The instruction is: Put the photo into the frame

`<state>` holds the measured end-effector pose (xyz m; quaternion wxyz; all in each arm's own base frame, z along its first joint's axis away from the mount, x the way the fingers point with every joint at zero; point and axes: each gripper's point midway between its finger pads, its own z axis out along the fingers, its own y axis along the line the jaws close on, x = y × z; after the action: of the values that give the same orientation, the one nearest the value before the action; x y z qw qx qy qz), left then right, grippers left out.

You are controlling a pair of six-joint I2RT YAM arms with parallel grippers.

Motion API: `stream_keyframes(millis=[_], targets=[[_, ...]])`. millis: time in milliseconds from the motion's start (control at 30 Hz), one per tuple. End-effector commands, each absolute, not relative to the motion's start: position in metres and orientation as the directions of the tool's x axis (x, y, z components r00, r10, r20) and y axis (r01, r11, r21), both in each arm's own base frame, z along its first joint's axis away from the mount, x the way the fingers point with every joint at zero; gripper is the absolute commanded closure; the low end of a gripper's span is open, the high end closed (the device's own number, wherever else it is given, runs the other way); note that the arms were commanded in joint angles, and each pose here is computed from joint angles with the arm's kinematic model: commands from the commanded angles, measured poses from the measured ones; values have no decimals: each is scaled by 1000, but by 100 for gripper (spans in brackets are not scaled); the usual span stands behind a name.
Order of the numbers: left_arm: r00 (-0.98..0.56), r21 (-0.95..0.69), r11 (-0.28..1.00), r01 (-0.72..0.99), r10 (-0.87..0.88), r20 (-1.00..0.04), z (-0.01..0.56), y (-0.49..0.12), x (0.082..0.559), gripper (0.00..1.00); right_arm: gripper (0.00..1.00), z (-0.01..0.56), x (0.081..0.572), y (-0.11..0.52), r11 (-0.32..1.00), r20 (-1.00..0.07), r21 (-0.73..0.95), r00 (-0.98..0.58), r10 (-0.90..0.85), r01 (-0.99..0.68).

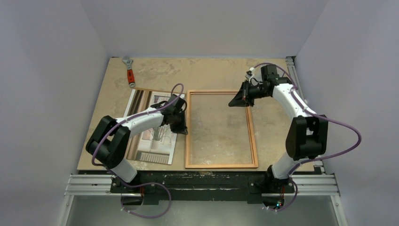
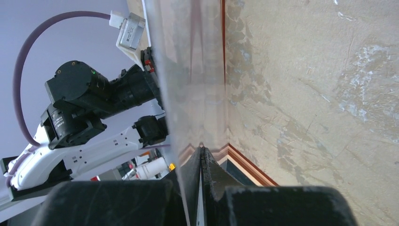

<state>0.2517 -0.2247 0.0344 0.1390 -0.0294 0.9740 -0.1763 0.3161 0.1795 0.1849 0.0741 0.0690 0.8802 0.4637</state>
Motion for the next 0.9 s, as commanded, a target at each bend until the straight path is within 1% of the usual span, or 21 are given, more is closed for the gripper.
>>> stream_keyframes(millis=[0, 533, 733, 867], targets=[[-972, -193, 981, -9, -54, -229, -2, -200, 239, 99, 100, 196, 323, 183, 533, -97, 846, -980, 175, 11], [-973, -178, 984, 0, -41, -227, -3, -201, 238, 99, 100, 197, 328, 186, 500, -66, 864, -972, 227, 58], [-973, -175, 984, 3, -38, -227, -3, -201, 239, 100, 100, 203, 328, 191, 452, -40, 889, -972, 230, 70], [-973, -172, 985, 4, -35, -227, -3, -201, 238, 100, 100, 208, 329, 191, 450, -46, 891, -972, 230, 65]])
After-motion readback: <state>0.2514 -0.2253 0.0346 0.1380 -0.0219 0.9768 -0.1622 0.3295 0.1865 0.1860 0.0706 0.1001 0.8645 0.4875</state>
